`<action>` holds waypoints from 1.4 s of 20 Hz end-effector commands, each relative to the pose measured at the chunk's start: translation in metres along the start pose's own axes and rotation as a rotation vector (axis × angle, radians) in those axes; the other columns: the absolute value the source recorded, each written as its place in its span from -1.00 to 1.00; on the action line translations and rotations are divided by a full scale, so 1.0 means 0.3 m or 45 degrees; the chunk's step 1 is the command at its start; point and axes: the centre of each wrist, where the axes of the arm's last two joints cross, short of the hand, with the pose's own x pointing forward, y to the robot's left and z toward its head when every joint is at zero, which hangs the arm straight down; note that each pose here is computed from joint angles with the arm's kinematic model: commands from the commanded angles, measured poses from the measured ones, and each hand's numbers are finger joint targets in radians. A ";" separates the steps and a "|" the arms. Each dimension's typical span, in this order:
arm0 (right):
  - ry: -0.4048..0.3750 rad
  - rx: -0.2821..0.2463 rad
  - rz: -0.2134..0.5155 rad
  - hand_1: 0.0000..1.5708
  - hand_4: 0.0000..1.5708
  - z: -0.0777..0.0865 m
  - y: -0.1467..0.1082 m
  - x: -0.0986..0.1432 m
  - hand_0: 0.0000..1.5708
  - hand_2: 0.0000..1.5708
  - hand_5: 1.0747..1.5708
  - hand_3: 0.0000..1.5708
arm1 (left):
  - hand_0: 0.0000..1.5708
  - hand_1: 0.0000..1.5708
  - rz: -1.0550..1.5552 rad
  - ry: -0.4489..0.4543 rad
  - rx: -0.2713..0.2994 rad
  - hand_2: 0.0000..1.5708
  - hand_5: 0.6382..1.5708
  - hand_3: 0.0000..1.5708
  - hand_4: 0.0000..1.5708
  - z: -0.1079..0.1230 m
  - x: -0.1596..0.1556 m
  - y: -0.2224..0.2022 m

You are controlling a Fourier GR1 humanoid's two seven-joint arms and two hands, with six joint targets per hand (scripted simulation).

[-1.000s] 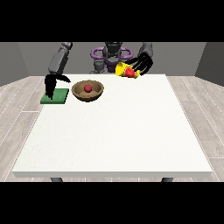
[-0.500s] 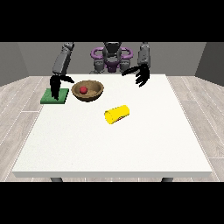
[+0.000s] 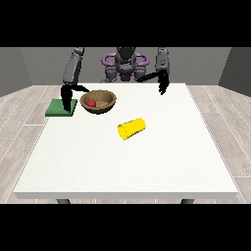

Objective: Pick the cup and pour the ball into the bowl, then pick the bowl and place it on the pad

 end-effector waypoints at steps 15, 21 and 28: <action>0.069 -0.117 -0.140 -1.00 -0.63 0.030 0.048 -0.098 -1.00 -1.00 0.87 -1.00 | -1.00 -1.00 0.039 -0.041 -0.141 -1.00 0.98 -1.00 -1.00 0.005 0.087 -0.053; 0.131 -0.155 -0.151 -1.00 -0.51 0.021 0.187 -0.162 -1.00 -1.00 0.92 -1.00 | -1.00 -1.00 0.025 0.019 -0.128 -1.00 0.98 -1.00 -1.00 0.058 0.012 -0.001; 0.300 -0.268 0.092 1.00 0.33 0.054 0.079 -0.158 1.00 1.00 0.93 1.00 | -1.00 -1.00 0.034 -0.139 -0.101 -1.00 0.99 -1.00 -1.00 -0.055 0.129 0.064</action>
